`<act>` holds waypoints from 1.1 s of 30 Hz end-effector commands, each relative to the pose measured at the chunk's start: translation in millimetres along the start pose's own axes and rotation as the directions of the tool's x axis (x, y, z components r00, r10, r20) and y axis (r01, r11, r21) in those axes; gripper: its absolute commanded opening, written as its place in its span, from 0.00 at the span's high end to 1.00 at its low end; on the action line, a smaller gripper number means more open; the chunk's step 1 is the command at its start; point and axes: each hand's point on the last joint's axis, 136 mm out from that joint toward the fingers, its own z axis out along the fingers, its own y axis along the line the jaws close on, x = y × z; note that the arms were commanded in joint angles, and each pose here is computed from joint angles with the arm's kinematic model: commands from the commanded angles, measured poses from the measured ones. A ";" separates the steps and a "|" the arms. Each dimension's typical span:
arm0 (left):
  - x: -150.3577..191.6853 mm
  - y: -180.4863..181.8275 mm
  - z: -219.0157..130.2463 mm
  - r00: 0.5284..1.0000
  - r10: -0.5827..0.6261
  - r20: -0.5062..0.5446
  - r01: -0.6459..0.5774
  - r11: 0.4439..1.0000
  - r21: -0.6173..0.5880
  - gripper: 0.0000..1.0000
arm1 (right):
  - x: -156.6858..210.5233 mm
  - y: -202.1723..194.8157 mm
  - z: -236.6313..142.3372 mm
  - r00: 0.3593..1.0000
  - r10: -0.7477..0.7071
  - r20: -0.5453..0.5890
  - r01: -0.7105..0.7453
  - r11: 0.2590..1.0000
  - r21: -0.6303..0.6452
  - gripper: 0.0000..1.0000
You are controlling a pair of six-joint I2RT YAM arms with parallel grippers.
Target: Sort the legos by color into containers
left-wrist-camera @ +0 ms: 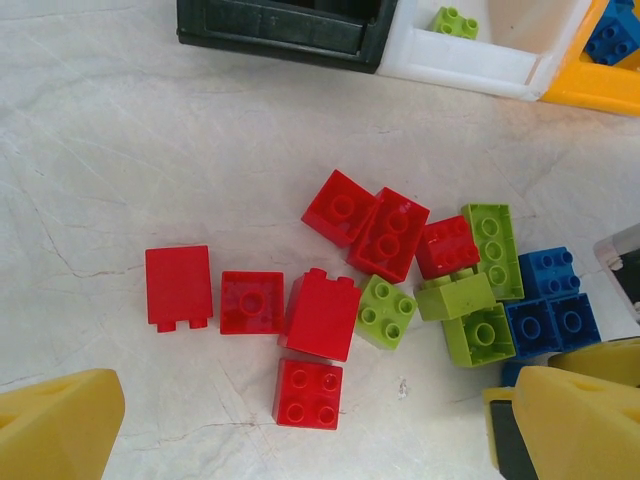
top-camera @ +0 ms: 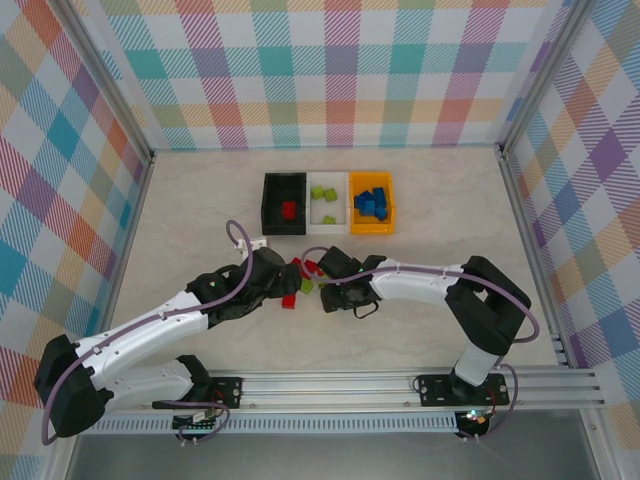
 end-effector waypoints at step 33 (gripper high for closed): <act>4.0 15.1 4.8 1.000 0.021 0.000 -0.021 0.997 -0.070 0.00 | -175.1 -103.3 -95.0 0.911 0.154 0.382 -0.183 0.982 0.040 0.73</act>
